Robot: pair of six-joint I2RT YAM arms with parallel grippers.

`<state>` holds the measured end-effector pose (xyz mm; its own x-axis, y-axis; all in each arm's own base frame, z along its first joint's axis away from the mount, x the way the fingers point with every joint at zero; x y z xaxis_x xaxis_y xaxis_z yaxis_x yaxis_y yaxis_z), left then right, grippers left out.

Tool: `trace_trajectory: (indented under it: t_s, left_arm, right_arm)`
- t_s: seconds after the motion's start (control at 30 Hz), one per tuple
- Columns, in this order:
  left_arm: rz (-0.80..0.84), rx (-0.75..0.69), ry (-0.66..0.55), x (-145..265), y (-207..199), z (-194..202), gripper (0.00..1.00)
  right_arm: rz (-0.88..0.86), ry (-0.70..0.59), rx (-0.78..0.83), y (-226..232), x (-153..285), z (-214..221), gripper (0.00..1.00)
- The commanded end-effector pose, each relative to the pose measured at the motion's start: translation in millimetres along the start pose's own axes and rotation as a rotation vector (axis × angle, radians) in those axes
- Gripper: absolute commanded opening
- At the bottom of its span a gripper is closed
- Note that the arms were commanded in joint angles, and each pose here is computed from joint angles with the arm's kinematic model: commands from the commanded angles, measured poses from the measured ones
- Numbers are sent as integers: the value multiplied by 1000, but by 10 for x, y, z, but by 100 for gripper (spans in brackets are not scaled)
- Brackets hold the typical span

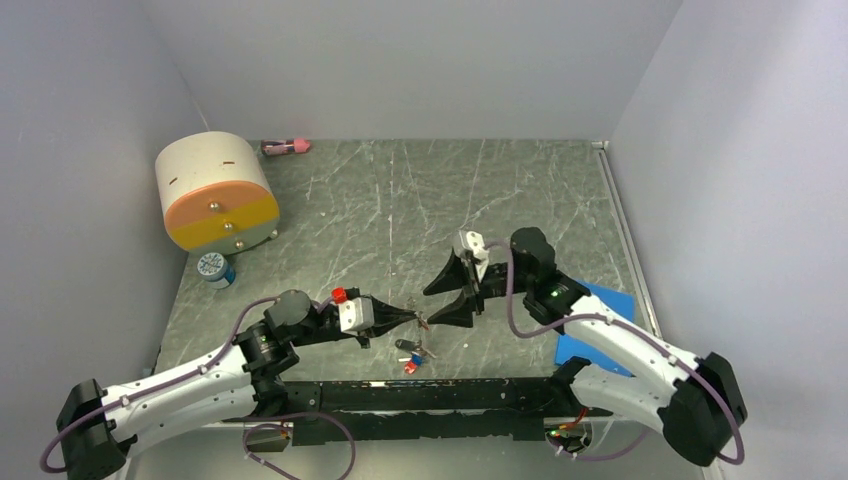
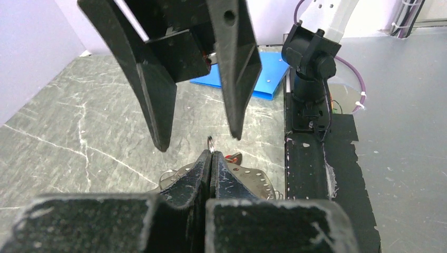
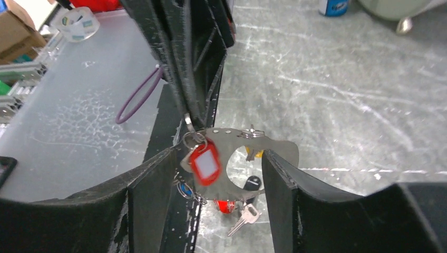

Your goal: Put the keys on the keyring

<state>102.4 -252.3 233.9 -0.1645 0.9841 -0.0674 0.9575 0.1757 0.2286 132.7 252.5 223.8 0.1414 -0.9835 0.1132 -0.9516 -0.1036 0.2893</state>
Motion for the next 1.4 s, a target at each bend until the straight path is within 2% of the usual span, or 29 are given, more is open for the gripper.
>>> trace_trajectory:
  t_s: [0.0,0.17,0.3,0.47,0.67,0.87,1.0,1.07,1.1,1.13,1.17,1.23,1.3,1.37]
  left_arm:
    - [-14,-29,-86,2,30,-210,2]
    - [-10,-27,-82,-1,27,-212,2]
    - [-8,-28,-79,-3,25,-205,3]
    - [-8,-27,-74,-3,26,-201,2]
    - [-9,-29,-73,2,27,-198,2]
    - [-4,-27,-70,-6,25,-203,2]
    - [-4,-27,-66,-9,26,-198,3]
    - [-3,-21,-58,-10,23,-183,3]
    - [0,-15,-48,-10,19,-169,7]
    - [-4,-15,-39,-12,30,-174,23]
    - [-2,-13,-23,-7,27,-155,33]
    - [-12,-6,10,11,38,-121,45]
    - [-48,10,57,50,73,-57,53]
    - [-99,19,98,97,127,-7,57]
  right_arm:
    - [-6,-46,165,90,62,-102,65]
    - [-60,-82,177,175,48,-186,58]
    - [-89,-89,142,193,-17,-240,43]
    - [-117,-72,122,206,-136,-233,42]
    - [-121,-56,110,196,-186,-229,19]
    - [-94,-74,128,210,-161,-269,17]
    - [-77,-78,137,210,-144,-285,2]
    - [-66,-73,138,200,-139,-284,0]
    - [-58,-68,138,190,-137,-279,0]
    - [-46,-60,132,176,-134,-268,0]
    - [-34,-49,128,157,-131,-254,0]
    - [-2,-16,121,108,-124,-217,0]
    - [36,23,109,56,-107,-177,0]
    - [78,72,76,7,-81,-113,0]
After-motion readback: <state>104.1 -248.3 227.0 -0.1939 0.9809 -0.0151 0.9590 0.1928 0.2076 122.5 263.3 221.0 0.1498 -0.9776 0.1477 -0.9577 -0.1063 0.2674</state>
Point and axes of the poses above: each gripper's point midway between its finger pads, its own x axis back along the fingers, its own y axis along the line the jaws close on, z = x × y, the point moved 4 cm from there along x, back along the fingers, and after that the axes turned 5 degrees about -x, right-handed, at the moved point
